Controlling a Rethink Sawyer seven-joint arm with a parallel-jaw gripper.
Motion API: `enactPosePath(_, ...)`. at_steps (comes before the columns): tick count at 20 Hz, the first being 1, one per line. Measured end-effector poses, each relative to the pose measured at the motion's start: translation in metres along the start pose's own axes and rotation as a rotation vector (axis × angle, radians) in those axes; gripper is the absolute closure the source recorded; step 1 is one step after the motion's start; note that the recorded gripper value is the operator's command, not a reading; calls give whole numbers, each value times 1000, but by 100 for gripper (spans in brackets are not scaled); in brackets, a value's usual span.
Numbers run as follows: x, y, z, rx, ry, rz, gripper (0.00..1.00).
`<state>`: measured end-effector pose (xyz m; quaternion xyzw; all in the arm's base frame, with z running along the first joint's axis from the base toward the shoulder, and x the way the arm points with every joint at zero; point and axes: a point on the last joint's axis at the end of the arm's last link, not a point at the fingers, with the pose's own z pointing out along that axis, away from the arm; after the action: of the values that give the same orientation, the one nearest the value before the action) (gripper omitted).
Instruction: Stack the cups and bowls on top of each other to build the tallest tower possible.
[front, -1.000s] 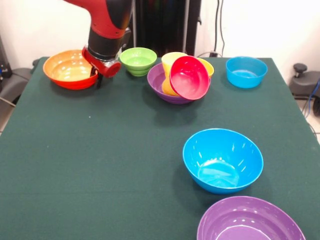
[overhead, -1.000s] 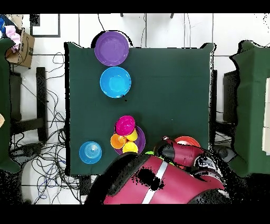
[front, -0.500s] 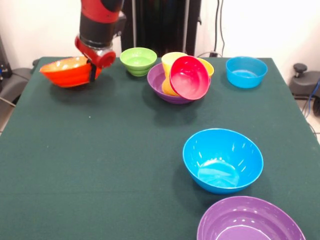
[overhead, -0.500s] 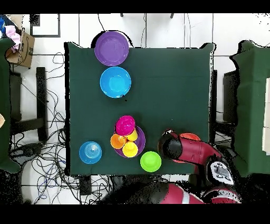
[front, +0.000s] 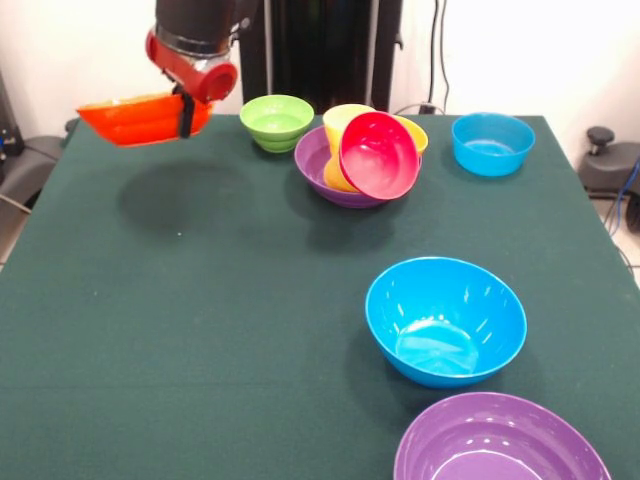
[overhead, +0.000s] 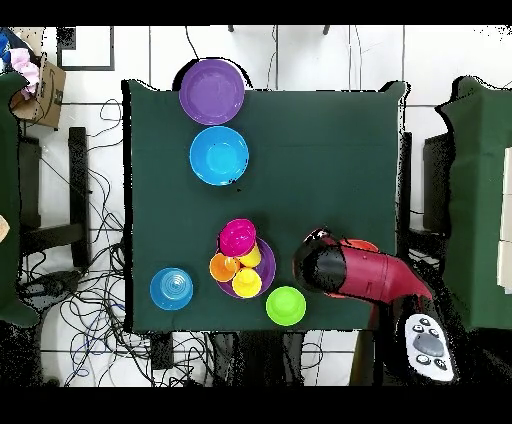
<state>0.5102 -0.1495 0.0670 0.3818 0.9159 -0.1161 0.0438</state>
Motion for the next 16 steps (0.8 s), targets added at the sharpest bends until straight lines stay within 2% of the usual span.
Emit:
enactPosePath(4,5,24,-21,-14,-16,-25,100)
enactPosePath(7,21,55,-36,-32,-19,-53,100)
enactPosePath(12,43,91,-52,-51,-21,-83,100)
enactPosePath(13,57,109,-60,-60,-23,-93,100)
enactPosePath(16,72,127,-69,-69,-26,-99,100)
